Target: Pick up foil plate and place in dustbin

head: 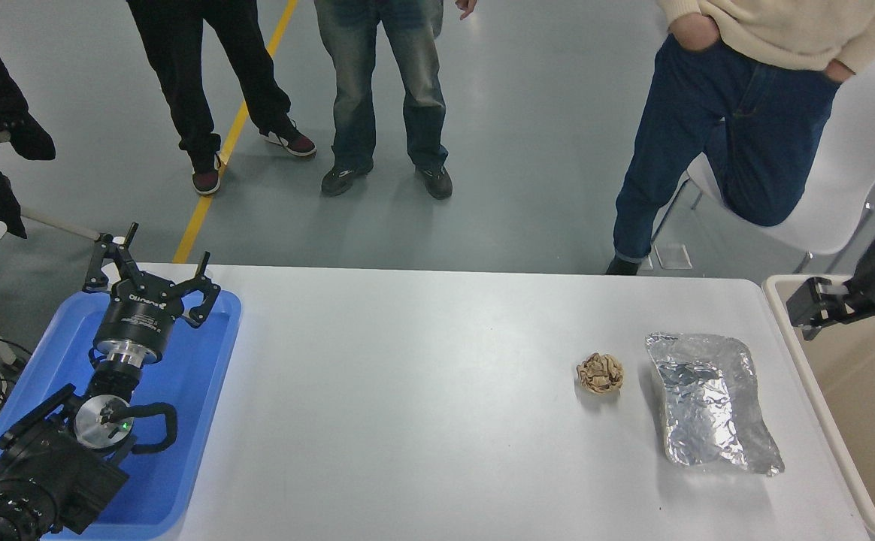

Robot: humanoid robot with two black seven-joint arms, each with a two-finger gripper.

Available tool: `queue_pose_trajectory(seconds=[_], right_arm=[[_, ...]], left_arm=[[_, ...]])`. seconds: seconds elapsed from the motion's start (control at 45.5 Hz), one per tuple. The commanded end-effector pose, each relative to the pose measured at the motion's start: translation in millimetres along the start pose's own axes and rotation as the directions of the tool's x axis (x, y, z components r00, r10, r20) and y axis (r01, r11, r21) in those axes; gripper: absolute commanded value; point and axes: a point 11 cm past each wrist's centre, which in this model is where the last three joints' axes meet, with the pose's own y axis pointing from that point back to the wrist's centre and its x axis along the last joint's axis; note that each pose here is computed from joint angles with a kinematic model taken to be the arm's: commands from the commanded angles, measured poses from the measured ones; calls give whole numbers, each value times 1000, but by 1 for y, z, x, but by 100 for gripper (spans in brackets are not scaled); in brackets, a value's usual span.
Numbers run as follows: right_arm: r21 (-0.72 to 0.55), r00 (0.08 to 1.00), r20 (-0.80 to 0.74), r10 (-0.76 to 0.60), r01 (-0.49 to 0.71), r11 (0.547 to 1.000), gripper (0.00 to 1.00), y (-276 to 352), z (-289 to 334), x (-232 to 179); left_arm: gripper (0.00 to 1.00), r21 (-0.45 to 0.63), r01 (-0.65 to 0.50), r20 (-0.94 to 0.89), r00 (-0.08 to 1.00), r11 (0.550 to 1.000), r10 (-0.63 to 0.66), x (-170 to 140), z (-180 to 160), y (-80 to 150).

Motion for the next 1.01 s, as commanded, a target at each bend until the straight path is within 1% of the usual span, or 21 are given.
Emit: queue_pose_trajectory(seconds=[0.0,0.066,0.308,0.462,0.571,0.769,0.989], right_arm=[[1,996,-60,61,-61,998,87,-45,-5,-19],[28,995,-91,48,-45,999,86,-57,-16,-27],[112,985,-165,49,-30,993,87,-100,-36,-49],[113,992,-118,45,-31,993,88,-125,-34,-59],[116,990,-96,100,-89,989,88,-131,-33,-60],[110,985,-69,157,-149,983,88,-149,-30,-68],[135,991,2,132,-131,982,88,-175,-38,-89]], left_arm=[[100,-2,1,0,1000,1000,-1,0,0,0],[100,-2,1,0,1000,1000,-1,0,0,0],[100,-3,0,0,1000,1000,0,0,0,0],[100,-3,0,0,1000,1000,0,0,0,0],[100,-1,0,0,1000,1000,0,0,0,0],[100,-3,-2,0,1000,1000,2,0,0,0],[100,-3,-2,0,1000,1000,2,0,0,0]])
